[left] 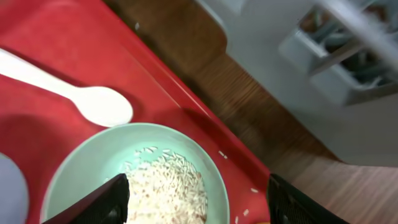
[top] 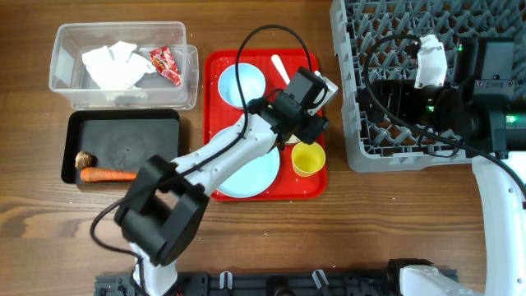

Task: Sort waste into correct bins and load items into the dishwasher rack
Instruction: 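Reach the left gripper to the green bowl of rice and grasp its rim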

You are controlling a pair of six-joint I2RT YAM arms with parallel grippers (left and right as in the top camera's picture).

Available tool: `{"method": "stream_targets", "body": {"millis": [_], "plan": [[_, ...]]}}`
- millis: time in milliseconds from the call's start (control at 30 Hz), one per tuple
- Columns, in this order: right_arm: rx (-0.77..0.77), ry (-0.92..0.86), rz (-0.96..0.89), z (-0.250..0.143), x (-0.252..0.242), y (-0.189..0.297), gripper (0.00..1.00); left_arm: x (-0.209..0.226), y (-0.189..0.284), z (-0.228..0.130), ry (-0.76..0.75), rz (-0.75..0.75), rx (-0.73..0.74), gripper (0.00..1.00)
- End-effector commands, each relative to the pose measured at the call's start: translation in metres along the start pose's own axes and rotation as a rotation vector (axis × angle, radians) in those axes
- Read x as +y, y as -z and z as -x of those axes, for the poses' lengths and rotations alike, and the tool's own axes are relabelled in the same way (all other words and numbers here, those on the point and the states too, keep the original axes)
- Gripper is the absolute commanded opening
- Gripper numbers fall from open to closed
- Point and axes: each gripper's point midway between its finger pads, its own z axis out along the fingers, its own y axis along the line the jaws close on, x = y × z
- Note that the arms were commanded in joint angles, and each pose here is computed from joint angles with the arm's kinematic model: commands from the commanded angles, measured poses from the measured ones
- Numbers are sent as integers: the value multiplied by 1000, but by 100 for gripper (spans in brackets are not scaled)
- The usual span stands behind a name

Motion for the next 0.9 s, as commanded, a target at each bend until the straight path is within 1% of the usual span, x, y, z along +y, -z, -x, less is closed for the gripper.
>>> {"method": "stream_targets", "body": {"millis": [0, 133, 333, 500, 567, 633, 700, 867], "plan": [[-8, -3, -13, 5, -3, 1, 100, -3, -27, -12, -16, -21, 37, 67], [-8, -4, -13, 4, -3, 1, 100, -3, -37, -17, -15, -21, 46, 60], [-8, -4, -16, 4, -3, 1, 100, -3, -43, -21, -15, -21, 60, 55], [-8, -4, -16, 4, -3, 1, 100, -5, -43, -22, -17, -24, 62, 45], [-8, -3, -16, 4, -3, 1, 100, -7, -44, -23, -21, -27, 64, 43], [-8, -3, -16, 5, -3, 1, 100, -14, -47, -26, -29, -43, 72, 38], [-8, -4, -16, 4, -3, 1, 100, -16, -51, -28, -38, -27, 79, 34], [-5, -5, -16, 4, -3, 1, 100, -17, -52, -29, -46, -15, 81, 30]]}}
